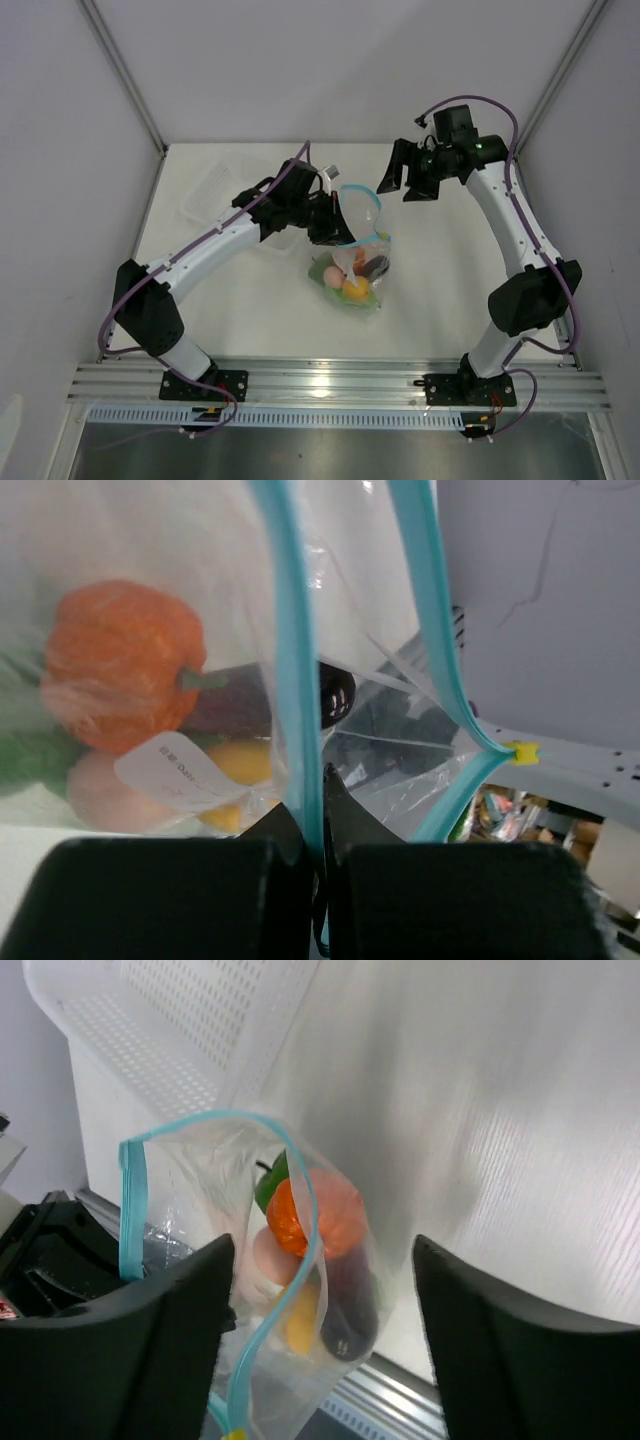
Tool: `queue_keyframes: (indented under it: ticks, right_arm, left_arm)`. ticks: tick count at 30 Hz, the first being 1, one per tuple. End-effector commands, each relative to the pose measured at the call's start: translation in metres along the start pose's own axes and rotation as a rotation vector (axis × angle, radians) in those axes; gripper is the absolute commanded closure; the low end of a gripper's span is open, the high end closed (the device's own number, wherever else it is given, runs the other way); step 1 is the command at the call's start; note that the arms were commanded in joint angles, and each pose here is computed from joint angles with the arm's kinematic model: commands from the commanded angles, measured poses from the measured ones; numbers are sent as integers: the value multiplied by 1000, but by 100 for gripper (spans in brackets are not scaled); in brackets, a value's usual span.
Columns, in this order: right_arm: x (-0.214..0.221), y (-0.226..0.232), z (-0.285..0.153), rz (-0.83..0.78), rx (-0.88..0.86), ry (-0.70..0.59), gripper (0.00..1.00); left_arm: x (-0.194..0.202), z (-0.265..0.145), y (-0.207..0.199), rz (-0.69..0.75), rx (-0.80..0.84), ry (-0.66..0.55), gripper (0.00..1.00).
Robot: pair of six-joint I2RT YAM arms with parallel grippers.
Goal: Place the food in the zip-top bag and seal the zipper
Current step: Zip the zipper food storage bag at the center of the board.
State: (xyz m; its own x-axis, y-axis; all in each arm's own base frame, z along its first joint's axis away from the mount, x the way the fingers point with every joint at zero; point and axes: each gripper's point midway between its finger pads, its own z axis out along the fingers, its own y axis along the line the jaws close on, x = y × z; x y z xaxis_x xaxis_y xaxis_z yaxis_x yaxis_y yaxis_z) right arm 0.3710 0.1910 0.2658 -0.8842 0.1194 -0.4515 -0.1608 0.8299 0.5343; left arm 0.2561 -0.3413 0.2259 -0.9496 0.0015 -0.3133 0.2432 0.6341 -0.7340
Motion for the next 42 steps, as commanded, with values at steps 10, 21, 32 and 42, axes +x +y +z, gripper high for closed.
queue_keyframes:
  ticks: [10,21,32,42]
  right_arm:
    - [115,31,-95,-153,-34,-69,14]
    - [142,31,-137,-201,-30,-207,13]
    - [122,29,-107,-340,-36,-248,23]
    - [107,42,-98,-469,-132,-258,40]
  left_arm:
    - [-17,-29,-55,-204,146,-169,100]
    - [-11,-13,-72,-208,175,-134,99]
    - [1,-11,-71,-164,149,-98,100]
    - [12,-10,-67,-149,150,-53,99]
